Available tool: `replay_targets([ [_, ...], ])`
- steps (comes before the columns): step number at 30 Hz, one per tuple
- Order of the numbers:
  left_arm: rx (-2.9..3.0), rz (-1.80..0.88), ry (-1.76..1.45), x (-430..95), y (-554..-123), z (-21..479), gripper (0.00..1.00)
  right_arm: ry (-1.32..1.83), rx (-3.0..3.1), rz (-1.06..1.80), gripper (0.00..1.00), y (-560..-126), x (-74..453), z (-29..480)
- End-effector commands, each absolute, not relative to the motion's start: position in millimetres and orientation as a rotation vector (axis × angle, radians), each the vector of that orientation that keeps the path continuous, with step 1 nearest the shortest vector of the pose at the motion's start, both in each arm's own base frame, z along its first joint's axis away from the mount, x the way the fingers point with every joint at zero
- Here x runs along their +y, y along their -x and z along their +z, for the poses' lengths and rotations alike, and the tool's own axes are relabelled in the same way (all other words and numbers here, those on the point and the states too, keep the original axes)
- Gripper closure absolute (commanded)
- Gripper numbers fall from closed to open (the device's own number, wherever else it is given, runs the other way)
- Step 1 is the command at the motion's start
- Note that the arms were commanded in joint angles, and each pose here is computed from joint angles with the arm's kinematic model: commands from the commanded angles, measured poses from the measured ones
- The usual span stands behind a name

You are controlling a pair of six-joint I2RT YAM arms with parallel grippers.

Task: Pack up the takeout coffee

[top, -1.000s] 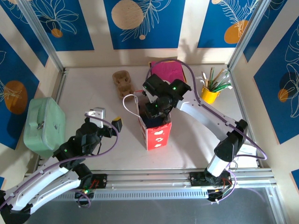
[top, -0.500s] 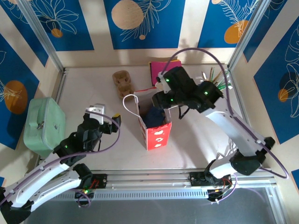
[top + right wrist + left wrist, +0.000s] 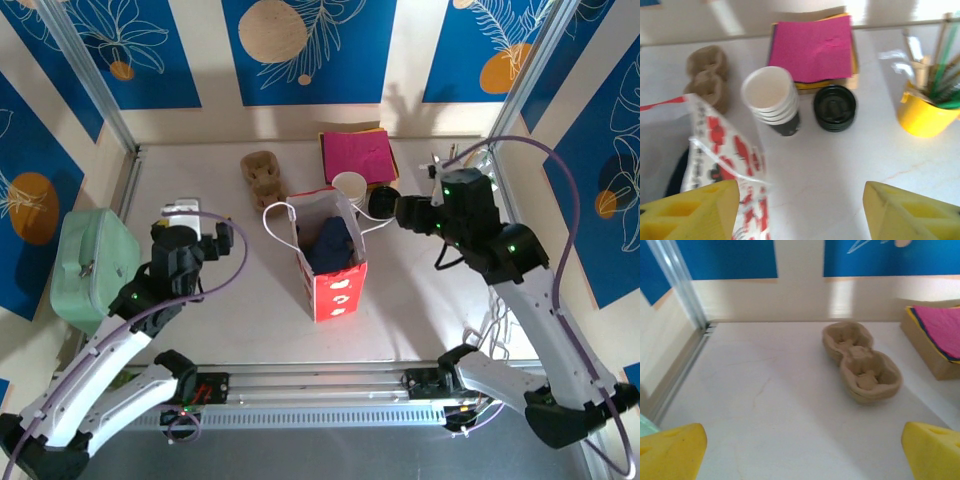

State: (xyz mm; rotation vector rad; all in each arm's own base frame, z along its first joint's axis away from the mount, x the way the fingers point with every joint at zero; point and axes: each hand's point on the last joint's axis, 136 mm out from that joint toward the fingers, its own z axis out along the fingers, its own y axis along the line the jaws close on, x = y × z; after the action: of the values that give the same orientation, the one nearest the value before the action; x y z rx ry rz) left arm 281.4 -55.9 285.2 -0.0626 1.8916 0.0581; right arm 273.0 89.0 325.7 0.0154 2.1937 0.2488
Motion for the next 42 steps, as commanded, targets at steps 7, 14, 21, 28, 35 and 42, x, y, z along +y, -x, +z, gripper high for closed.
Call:
replay_targets([
  [7, 1.883, 0.112, 0.116, -38, -301, 284, 0.01, -0.263, 2.089, 0.237, 0.2, -283, 39, 291],
  [14, 1.878, 0.145, 0.175, -29, -313, 258, 0.01, -0.416, 1.975, 0.18, 0.14, -281, 4, 257],
  [21, 1.868, 0.221, 0.237, -11, -316, 225, 0.01, -0.574, 1.963, 0.141, 0.0, -286, -22, 213],
  [28, 1.916, 0.265, 0.28, 0, -318, 183, 0.01, -0.515, 2.004, 0.097, 0.01, -308, -20, 177],
  [35, 1.878, 0.33, 0.314, 17, -328, 164, 0.01, -0.364, 2.039, 0.018, 0.01, -337, -7, 144],
  [42, 1.855, 0.422, 0.272, 29, -335, 151, 0.01, -0.278, 2.036, -0.054, 0.01, -360, -7, 124],
])
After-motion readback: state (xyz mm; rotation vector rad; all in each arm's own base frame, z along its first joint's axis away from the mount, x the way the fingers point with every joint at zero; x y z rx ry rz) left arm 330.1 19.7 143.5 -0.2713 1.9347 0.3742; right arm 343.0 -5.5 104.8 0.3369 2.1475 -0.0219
